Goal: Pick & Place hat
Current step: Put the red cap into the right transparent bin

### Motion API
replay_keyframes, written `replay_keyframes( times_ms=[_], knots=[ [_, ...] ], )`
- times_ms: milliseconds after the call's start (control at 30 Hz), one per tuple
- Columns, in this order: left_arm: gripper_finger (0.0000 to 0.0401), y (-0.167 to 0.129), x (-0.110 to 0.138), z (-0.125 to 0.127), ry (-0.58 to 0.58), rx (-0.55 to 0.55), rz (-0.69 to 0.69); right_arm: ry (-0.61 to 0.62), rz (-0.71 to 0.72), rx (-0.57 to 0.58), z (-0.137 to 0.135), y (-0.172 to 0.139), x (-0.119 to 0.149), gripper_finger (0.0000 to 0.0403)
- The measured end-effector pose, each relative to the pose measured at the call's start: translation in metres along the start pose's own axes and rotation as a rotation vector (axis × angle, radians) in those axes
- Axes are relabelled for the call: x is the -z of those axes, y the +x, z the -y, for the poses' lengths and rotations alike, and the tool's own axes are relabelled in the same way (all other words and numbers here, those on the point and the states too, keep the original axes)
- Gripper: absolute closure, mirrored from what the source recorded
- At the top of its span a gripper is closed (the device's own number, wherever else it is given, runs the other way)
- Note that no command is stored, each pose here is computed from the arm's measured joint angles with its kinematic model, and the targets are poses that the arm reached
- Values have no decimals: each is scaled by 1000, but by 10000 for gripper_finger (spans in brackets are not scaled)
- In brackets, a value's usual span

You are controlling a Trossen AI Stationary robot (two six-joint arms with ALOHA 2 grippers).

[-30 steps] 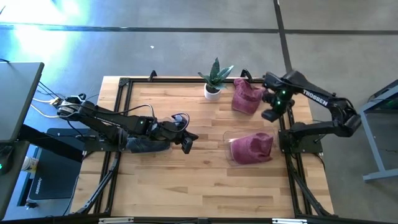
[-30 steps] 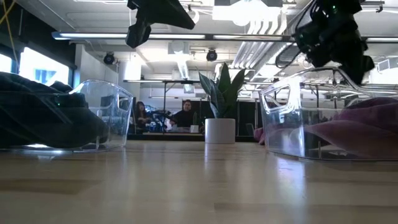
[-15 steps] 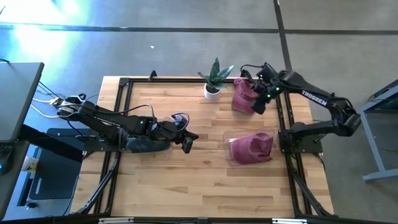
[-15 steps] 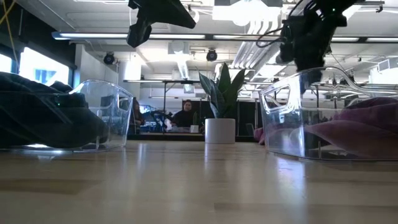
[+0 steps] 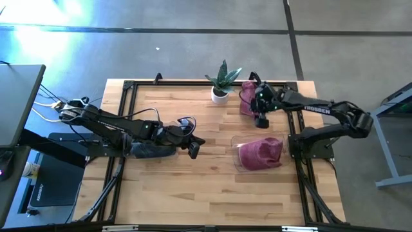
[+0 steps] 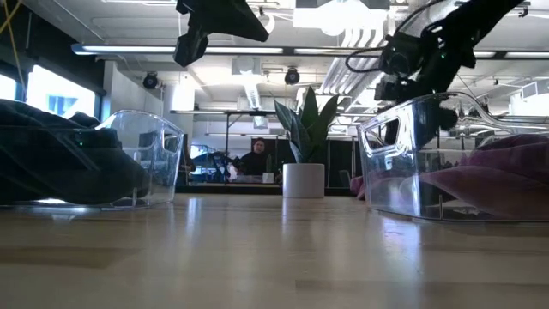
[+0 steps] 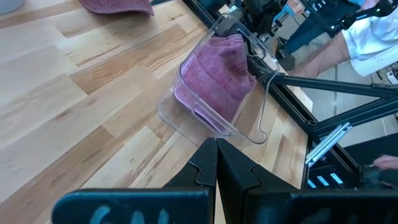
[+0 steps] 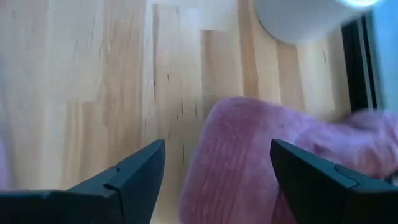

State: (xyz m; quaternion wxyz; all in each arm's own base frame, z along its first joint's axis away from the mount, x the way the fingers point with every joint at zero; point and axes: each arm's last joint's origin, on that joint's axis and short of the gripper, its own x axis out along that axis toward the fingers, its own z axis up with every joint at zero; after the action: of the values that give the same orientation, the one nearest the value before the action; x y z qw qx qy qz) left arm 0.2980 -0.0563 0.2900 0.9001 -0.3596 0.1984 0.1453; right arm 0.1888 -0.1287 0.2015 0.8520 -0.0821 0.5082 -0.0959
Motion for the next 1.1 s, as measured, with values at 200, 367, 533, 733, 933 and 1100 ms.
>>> replay_keyframes(
  times_ms=[200, 367, 533, 733, 933, 1100],
  knots=[
    [401, 0, 0, 0, -1, 0, 0, -155, 59, 88, -15, 21, 11, 116],
    [401, 0, 0, 0, -1, 1, 0, -175, 87, 116, -24, 33, 25, 116],
    [401, 0, 0, 0, -18, 1, 0, -189, 82, 225, -27, 41, 37, 117],
    [401, 0, 0, 0, -31, 1, 1, -170, 55, 283, -28, 46, 48, 136],
    [401, 0, -1, 0, -44, -8, 14, -173, -5, 329, -24, 55, 51, 161],
    [401, 0, -1, 0, -58, -10, 20, -158, -38, 400, -22, 56, 51, 203]
  ],
)
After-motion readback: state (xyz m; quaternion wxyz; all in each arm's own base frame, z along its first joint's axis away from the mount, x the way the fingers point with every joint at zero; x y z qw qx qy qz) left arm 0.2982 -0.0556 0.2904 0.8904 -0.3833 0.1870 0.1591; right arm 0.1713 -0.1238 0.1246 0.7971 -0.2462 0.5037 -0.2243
